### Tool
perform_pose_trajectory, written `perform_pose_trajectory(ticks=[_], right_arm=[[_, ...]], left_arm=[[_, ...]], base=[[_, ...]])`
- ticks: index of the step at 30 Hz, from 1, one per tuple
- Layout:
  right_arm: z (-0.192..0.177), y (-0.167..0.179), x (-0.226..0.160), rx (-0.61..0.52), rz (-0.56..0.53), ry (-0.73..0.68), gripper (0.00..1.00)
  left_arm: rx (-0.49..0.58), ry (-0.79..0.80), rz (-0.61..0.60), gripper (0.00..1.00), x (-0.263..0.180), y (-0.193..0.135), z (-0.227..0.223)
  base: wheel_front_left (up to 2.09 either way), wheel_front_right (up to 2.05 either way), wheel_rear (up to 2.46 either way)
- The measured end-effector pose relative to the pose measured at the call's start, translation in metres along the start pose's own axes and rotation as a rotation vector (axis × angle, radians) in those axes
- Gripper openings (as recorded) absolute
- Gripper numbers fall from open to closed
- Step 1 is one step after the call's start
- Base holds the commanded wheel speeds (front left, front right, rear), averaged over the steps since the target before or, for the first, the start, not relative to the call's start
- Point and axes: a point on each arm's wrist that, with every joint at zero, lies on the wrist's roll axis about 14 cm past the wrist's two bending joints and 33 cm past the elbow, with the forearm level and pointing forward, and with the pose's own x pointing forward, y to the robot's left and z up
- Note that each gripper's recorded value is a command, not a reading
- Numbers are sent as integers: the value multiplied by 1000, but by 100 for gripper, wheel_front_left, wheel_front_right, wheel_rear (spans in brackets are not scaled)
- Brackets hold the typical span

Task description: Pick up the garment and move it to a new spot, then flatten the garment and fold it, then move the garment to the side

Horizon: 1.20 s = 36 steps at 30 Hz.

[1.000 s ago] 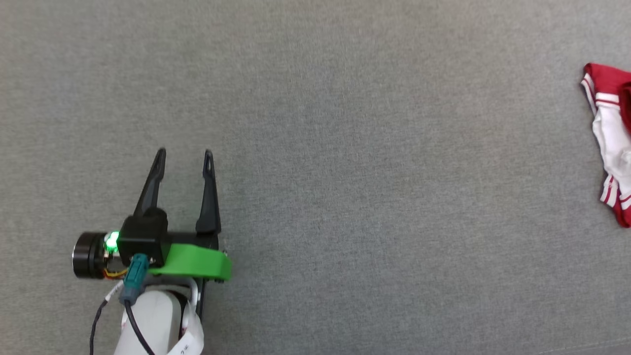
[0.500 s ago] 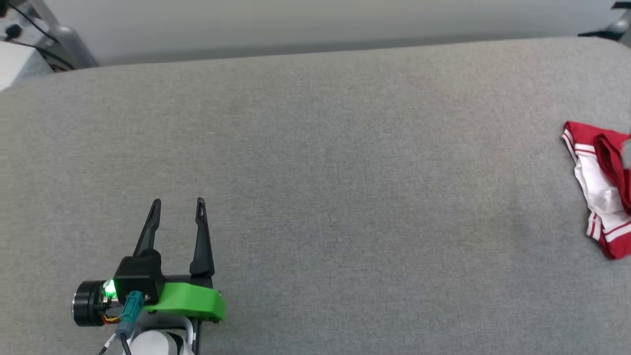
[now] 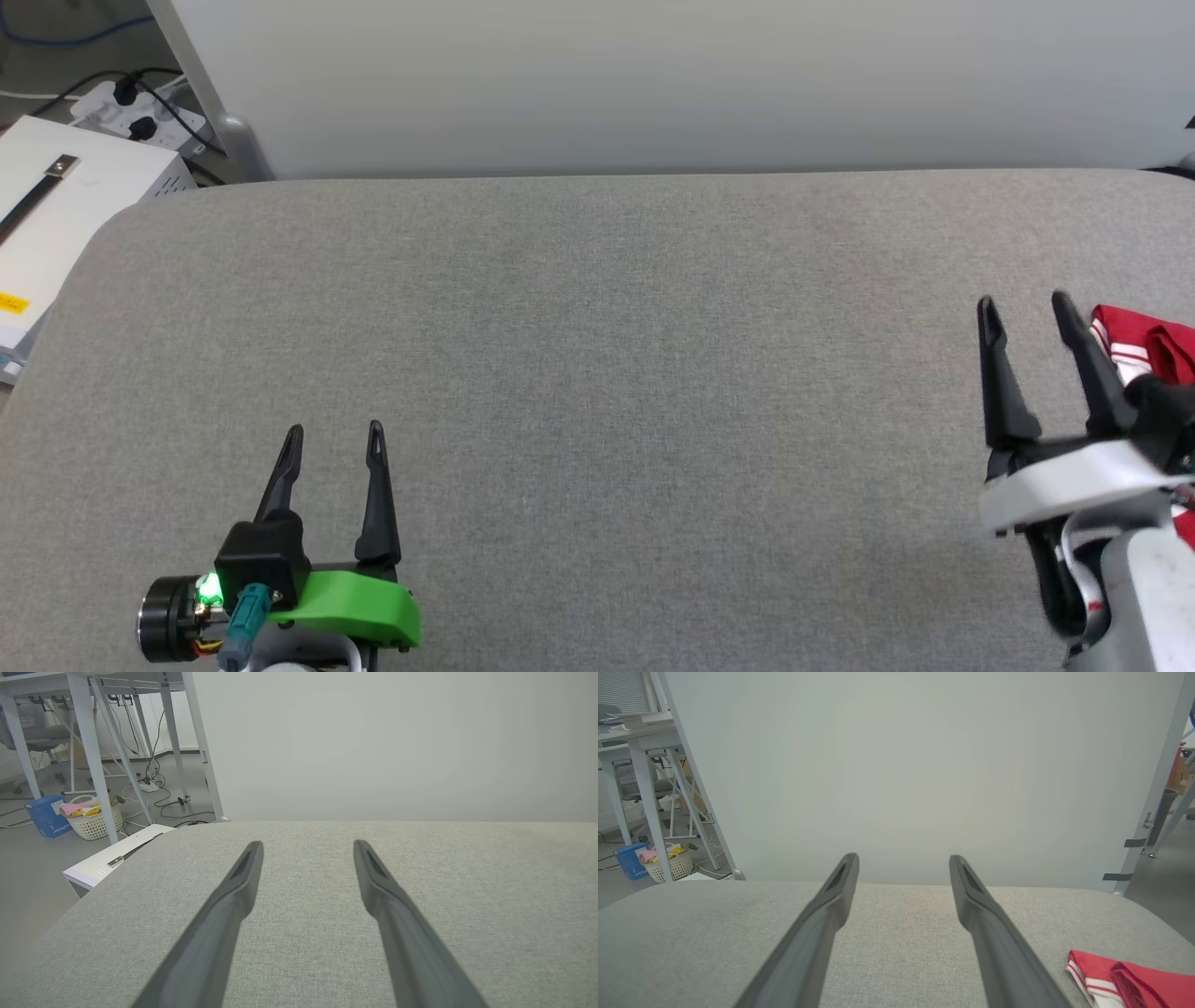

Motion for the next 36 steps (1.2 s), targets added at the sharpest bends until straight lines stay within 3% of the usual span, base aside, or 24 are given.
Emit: perform_pose_trajectory(ticks=[12,23,24,36], right_arm=[[-42,20,-56,70,-11,135,100],[-48,19,-72,57,-25,161,100],[-48,19,-72,56,-24,163,0],[-50,21,-72,48,-20,180,0]], left_arm=[[-19,6,-5,100,-14,-4,0],[-45,16,-10,100,-20,-7,-2],[-47,18,-9,0,-20,-7,-3],[-47,34,-6,0,-20,-6,-4]], base=[[0,0,0],[0,0,0],[0,0,0],[0,0,0]])
